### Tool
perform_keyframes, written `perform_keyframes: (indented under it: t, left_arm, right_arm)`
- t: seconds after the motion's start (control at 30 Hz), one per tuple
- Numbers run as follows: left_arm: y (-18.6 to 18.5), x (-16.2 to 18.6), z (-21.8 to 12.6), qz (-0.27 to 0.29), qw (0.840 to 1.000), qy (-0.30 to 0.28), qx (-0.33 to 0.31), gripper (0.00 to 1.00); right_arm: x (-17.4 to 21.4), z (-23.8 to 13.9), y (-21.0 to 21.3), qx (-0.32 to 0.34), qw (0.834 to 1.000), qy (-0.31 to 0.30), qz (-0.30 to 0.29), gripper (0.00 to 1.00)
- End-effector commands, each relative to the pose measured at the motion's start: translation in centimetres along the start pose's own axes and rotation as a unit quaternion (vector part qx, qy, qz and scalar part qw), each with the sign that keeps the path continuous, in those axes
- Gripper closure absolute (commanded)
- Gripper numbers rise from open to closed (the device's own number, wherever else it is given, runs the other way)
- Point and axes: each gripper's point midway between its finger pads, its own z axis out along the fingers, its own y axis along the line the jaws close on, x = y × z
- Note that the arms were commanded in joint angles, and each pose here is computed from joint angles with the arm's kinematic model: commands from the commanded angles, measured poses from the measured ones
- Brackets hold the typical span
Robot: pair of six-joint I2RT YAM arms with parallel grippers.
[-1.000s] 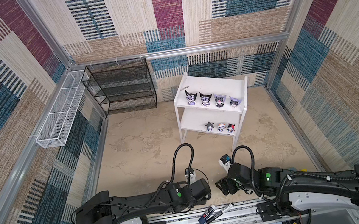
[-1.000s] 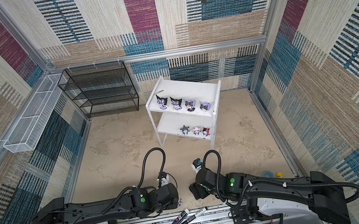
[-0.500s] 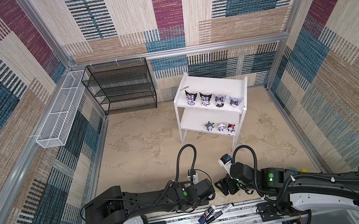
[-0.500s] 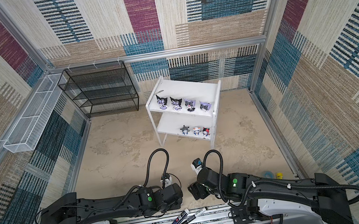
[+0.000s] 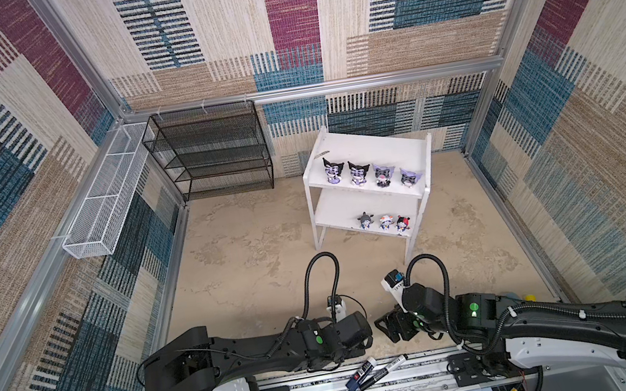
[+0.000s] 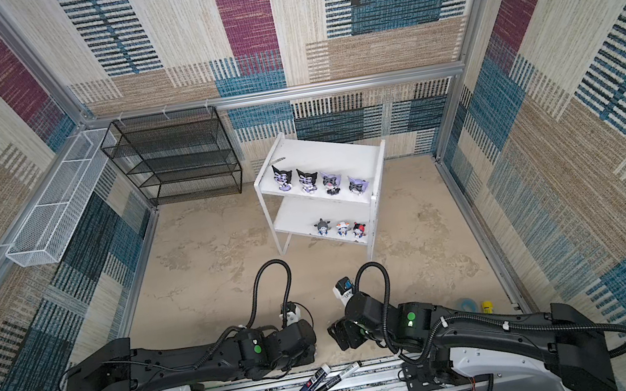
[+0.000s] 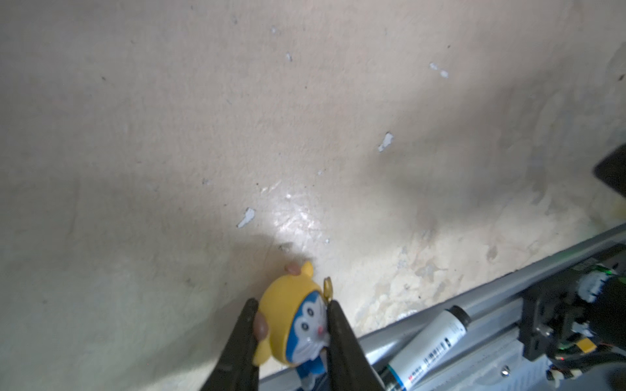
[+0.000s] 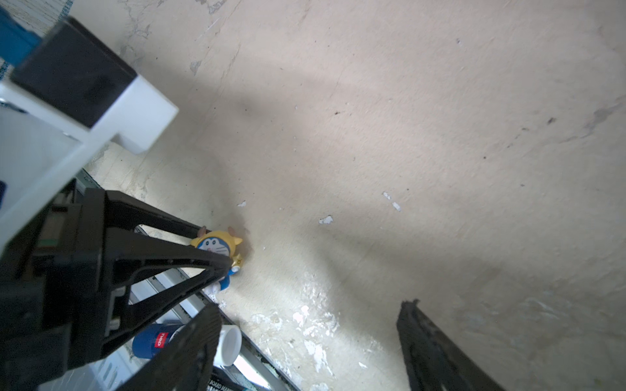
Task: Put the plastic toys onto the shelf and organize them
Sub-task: 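Lift the yellow Doraemon with the left gripper toward the lower shelf tier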
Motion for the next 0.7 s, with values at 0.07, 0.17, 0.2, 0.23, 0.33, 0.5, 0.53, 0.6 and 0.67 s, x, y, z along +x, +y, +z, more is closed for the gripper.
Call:
perform_keyframes:
  t: [0.07, 0.17, 0.2, 0.23, 0.33, 0.5, 0.53, 0.6, 0.67]
  left_arm:
    - [-2.5, -4.6, -2.1, 0.1, 0.989, -0.098, 0.044, 0.74]
    - [-3.7, -8.3, -4.4, 0.165, 0.968, -0.182, 0.059, 0.73]
    - [-4.0, -9.7, -5.4, 0.184, 0.956, -0.219, 0.06, 0.73]
    - [-4.3, -10.9, -6.4, 0.201, 0.946, -0.248, 0.063, 0.73]
    - [-5.1, -14.4, -9.6, 0.256, 0.904, -0.338, 0.059, 0.69]
    - [-5.5, -18.6, -12.1, 0.328, 0.866, -0.377, 0.031, 0.7]
    - [-5.5, -19.2, -12.4, 0.339, 0.858, -0.384, 0.024, 0.7]
    - [-5.7, -20.3, -12.6, 0.366, 0.842, -0.396, 0.02, 0.7]
    - [-5.9, -21.1, -12.6, 0.385, 0.831, -0.4, 0.024, 0.71]
  right_arm:
    - [-0.8, -0.3, 0.2, -0.001, 1.0, -0.017, 0.003, 0.16]
    - [-1.1, -0.7, -0.1, 0.006, 1.0, -0.027, 0.012, 0.16]
    - [-1.3, -0.9, -0.2, 0.007, 0.999, -0.032, 0.015, 0.16]
    - [-1.4, -1.2, -0.2, 0.007, 0.999, -0.036, 0.018, 0.16]
    - [-2.3, -2.1, -0.2, 0.005, 0.998, -0.054, 0.028, 0.16]
    - [-3.4, -3.1, -0.3, 0.015, 0.996, -0.075, 0.037, 0.16]
    - [-3.6, -3.3, -0.4, 0.017, 0.996, -0.079, 0.038, 0.16]
    - [-3.9, -3.6, -0.5, 0.02, 0.995, -0.086, 0.039, 0.16]
    - [-4.2, -3.8, -0.5, 0.021, 0.995, -0.093, 0.041, 0.16]
